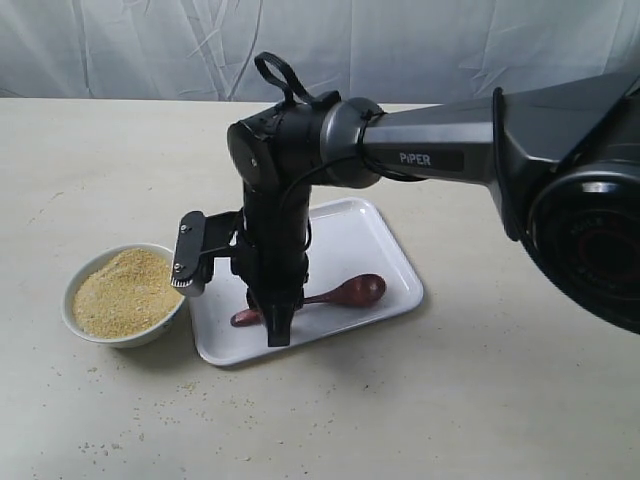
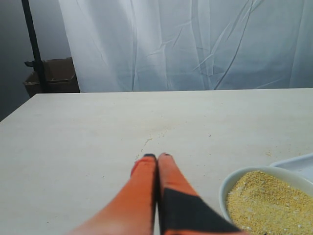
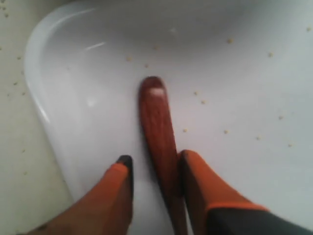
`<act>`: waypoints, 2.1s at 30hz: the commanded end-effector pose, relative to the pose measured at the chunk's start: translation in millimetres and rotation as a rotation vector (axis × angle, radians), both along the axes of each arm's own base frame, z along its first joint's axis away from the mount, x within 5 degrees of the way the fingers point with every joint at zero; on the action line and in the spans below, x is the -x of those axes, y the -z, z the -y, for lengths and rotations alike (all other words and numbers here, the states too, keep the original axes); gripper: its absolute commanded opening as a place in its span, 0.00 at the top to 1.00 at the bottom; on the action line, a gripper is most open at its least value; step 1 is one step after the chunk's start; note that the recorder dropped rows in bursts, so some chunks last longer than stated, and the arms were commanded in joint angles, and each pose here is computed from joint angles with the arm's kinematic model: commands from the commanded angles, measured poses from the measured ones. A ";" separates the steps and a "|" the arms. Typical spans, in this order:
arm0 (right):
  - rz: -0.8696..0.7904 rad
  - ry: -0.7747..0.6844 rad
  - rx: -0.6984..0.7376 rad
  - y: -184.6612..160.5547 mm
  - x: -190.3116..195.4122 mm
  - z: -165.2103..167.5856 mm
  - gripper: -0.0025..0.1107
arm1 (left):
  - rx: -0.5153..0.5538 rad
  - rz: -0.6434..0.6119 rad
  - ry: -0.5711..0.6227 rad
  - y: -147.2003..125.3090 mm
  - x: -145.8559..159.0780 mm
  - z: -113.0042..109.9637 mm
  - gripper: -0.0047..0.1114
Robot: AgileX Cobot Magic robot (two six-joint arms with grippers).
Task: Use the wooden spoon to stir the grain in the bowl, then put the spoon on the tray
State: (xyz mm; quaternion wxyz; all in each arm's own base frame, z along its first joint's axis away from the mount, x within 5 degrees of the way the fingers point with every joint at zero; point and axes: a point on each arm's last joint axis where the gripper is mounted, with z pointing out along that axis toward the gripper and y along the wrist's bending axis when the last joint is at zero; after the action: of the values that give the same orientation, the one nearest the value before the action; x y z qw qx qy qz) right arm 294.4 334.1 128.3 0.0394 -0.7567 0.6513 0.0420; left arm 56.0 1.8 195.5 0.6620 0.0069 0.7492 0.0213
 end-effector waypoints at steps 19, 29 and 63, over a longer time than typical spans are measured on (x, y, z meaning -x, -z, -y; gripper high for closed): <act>0.147 0.607 -0.061 -63.2 -12.2 16.3 0.97 | 0.003 0.006 0.000 0.9 0.1 0.0 0.96; -0.047 0.918 -0.144 -107.0 -21.6 59.3 0.98 | 0.003 0.006 0.000 0.9 0.1 0.0 0.96; 0.761 1.250 -0.988 -148.8 227.8 320.2 0.98 | 0.003 0.003 -0.001 1.1 0.2 0.0 0.96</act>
State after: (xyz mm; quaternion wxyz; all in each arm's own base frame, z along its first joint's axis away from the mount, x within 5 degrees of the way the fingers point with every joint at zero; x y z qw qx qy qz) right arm 72.7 16.0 297.6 0.5839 -0.1225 0.8016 0.0390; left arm 56.0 1.8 195.5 0.6620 0.0069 0.7492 0.0213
